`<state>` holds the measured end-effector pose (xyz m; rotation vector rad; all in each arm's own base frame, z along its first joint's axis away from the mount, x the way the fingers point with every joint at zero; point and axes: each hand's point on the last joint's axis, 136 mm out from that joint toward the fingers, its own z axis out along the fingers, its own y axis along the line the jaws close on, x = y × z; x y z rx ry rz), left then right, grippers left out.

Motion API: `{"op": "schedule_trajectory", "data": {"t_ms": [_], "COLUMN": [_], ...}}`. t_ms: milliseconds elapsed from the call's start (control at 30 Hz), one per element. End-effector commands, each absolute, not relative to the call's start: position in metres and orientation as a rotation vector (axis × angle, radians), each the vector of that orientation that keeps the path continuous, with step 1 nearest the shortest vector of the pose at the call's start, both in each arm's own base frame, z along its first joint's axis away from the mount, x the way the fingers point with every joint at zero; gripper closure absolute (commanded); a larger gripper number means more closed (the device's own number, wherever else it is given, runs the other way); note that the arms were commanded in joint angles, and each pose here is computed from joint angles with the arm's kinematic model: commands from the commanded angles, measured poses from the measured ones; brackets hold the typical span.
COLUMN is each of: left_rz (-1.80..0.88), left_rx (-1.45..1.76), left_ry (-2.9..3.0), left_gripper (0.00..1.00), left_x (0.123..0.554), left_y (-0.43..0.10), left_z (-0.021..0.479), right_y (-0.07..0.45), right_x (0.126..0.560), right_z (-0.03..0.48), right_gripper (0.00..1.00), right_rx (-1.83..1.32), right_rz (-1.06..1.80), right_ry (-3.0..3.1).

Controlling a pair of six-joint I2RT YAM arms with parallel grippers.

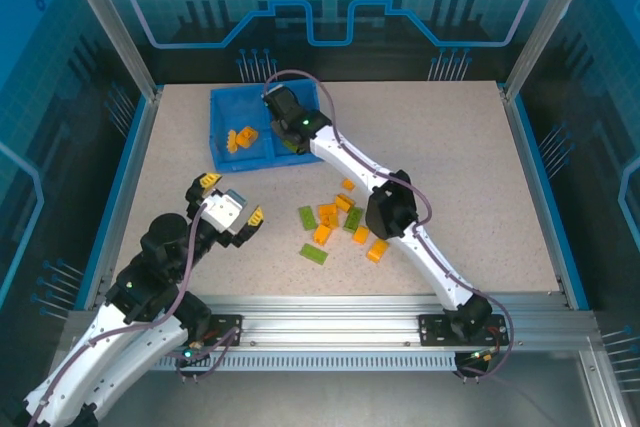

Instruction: Sort the legos into containers by color

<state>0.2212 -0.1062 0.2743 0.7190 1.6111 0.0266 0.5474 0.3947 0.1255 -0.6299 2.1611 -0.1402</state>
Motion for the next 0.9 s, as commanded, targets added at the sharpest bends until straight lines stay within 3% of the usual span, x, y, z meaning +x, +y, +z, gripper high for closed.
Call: {"op": "schedule_trajectory", "data": {"t_ms": [0,167,467,667,867], "left_rz": [0.029,0.031,-0.018,-0.361,-0.634], "left_rx": [0.71,0.718,0.705,0.416,-0.052], "left_ry": [1.606,1.619,1.666,1.866,2.231], "left_gripper": [0.01,0.01,0.01,0.01,0.01], "left_x": [0.224,0.227,0.234,0.242,0.251], "left_y": [-0.106,-0.108,-0.114,-0.133,-0.156], "left_z": [0.272,0.268,0.26,0.285,0.248], "right_y": [0.385,0.388,0.37,0.328,0.268], "right_x": [0.56,0.559,0.514,0.404,0.267], "right_z": [0.135,0.153,0.256,0.316,0.314], "right_gripper": [0.63,0.48,0.51,0.42,0.3], "right_rx": [-0.665,-0.646,-0.581,-0.637,-0.583], "right_rz": [-0.23,-0.186,-0.025,0.259,0.584], "right_ry": [2.104,2.083,2.1,2.207,2.341]}}
